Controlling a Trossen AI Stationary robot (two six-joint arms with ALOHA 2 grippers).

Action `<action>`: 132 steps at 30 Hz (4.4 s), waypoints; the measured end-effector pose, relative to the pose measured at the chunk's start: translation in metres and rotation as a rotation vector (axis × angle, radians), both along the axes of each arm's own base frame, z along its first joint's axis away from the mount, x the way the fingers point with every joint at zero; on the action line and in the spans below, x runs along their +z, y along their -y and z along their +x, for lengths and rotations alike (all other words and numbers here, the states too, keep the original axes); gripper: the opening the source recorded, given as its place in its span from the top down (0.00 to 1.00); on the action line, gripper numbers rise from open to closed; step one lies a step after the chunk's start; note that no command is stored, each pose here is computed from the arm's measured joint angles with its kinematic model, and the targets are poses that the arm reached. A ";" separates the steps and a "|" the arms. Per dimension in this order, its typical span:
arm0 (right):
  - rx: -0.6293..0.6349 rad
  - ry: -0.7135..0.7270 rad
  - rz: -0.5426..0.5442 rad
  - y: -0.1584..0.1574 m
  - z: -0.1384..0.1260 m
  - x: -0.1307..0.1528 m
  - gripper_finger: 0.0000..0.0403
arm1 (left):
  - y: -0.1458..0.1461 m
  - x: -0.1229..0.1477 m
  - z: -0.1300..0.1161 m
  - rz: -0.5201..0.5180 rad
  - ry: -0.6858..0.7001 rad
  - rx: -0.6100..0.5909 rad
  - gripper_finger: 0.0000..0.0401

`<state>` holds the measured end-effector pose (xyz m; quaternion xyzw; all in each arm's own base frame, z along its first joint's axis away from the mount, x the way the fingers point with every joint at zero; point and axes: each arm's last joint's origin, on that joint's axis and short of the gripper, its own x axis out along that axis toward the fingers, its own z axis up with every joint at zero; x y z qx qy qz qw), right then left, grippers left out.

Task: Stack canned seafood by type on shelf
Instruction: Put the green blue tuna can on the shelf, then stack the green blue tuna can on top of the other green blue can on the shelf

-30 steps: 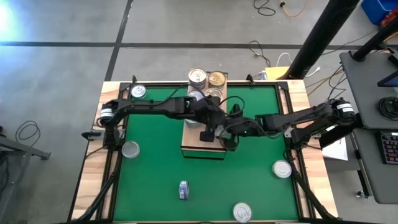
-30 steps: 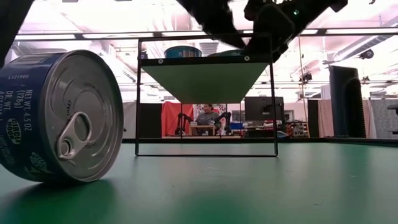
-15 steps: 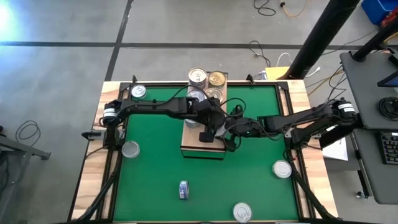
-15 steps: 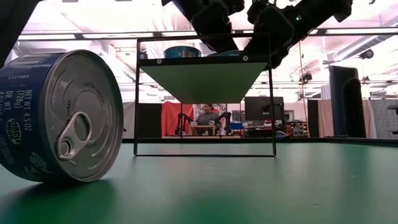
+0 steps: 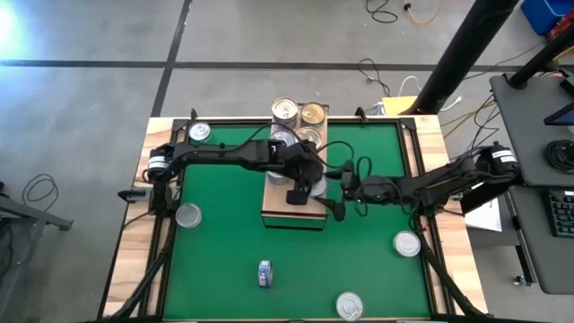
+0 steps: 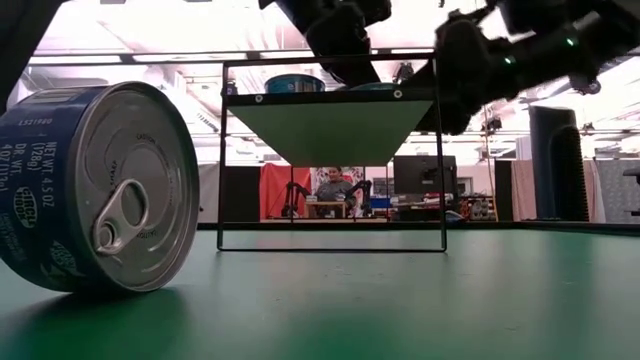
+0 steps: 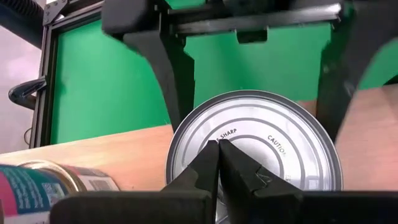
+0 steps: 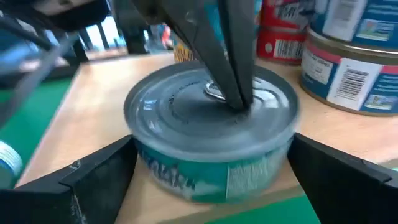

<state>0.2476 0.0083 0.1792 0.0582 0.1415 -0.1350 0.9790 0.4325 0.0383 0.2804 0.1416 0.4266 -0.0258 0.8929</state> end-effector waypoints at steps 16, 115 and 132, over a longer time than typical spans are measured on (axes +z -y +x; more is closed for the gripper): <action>0.001 0.149 0.017 0.003 -0.037 -0.021 0.01 | -0.003 0.000 0.000 0.044 0.002 0.034 1.00; -0.048 -0.284 0.259 -0.017 -0.047 -0.039 0.01 | -0.196 -0.130 -0.284 -0.262 1.065 2.873 1.00; 0.006 -0.255 0.404 -0.046 -0.052 -0.038 0.01 | -0.194 -0.140 -0.288 -0.576 0.753 2.727 1.00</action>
